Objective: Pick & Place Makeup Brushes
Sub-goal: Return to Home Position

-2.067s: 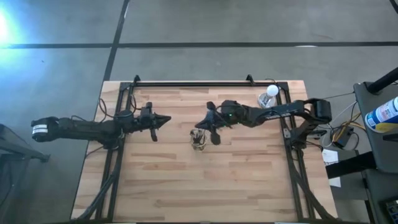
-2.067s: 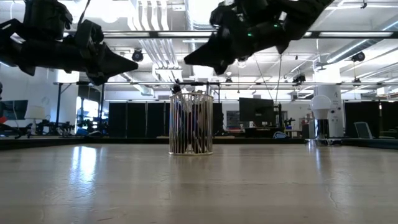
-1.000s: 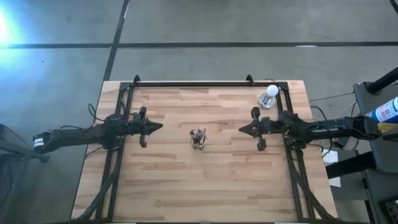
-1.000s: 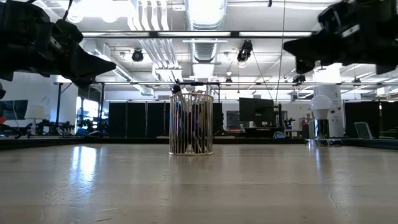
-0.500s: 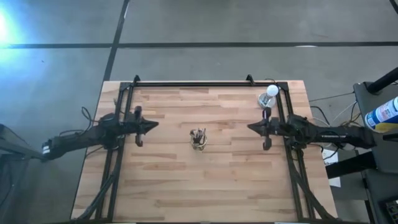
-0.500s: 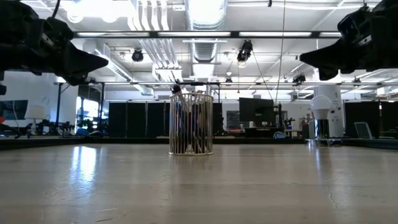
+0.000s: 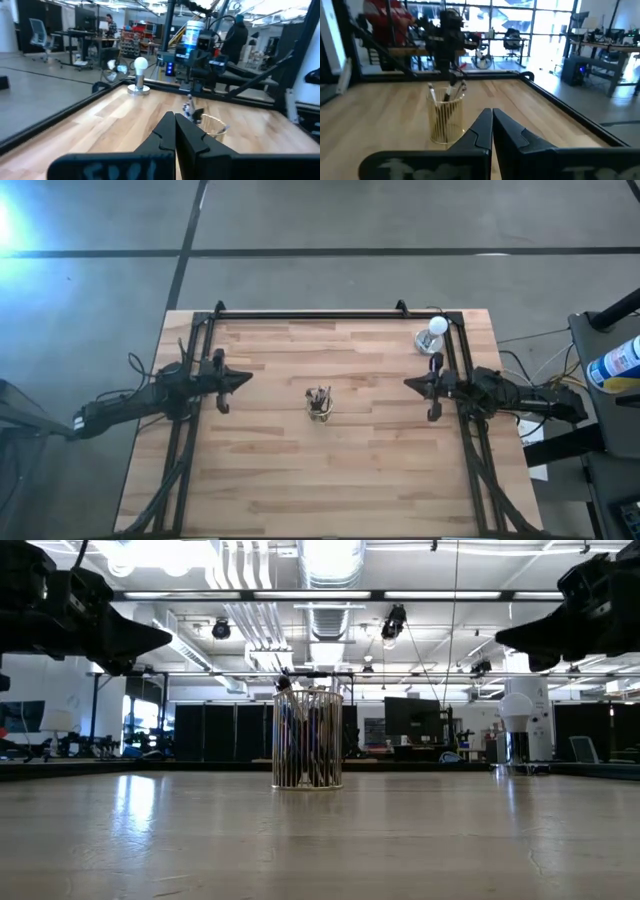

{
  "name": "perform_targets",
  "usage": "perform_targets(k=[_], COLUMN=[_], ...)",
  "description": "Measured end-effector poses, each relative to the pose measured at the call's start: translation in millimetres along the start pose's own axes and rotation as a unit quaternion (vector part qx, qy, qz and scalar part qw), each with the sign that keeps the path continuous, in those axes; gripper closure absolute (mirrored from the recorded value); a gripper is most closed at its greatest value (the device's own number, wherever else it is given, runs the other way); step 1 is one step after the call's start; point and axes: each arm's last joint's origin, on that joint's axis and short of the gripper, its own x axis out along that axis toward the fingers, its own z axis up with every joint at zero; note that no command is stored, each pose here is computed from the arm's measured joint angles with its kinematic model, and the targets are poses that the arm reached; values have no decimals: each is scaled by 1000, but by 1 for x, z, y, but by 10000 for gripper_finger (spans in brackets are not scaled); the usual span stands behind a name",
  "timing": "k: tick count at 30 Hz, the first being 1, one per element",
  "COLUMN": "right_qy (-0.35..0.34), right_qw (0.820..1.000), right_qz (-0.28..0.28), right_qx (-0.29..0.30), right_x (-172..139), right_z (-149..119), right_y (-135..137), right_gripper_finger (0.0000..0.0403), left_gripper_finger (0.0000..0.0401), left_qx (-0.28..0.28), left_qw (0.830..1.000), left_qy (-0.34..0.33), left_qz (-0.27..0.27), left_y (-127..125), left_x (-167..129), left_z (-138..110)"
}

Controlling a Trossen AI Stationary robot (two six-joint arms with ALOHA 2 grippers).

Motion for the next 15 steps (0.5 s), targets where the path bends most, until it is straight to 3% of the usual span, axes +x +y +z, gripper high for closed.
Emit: perform_targets(k=[8, 15], right_qy=[0, 16], right_qw=[1000, 1000], right_qz=[-2, -1], right_qx=[20, -3], right_x=[0, 2], right_z=[0, -3], right_y=[0, 0], right_gripper_finger=[394, 394], left_gripper_finger=[401, 401], left_qx=[6, -8], left_qw=[1000, 1000], left_qy=[4, 4], left_qz=[16, 16], left_y=[1, 1], left_x=[0, 0], left_z=[-1, -1])
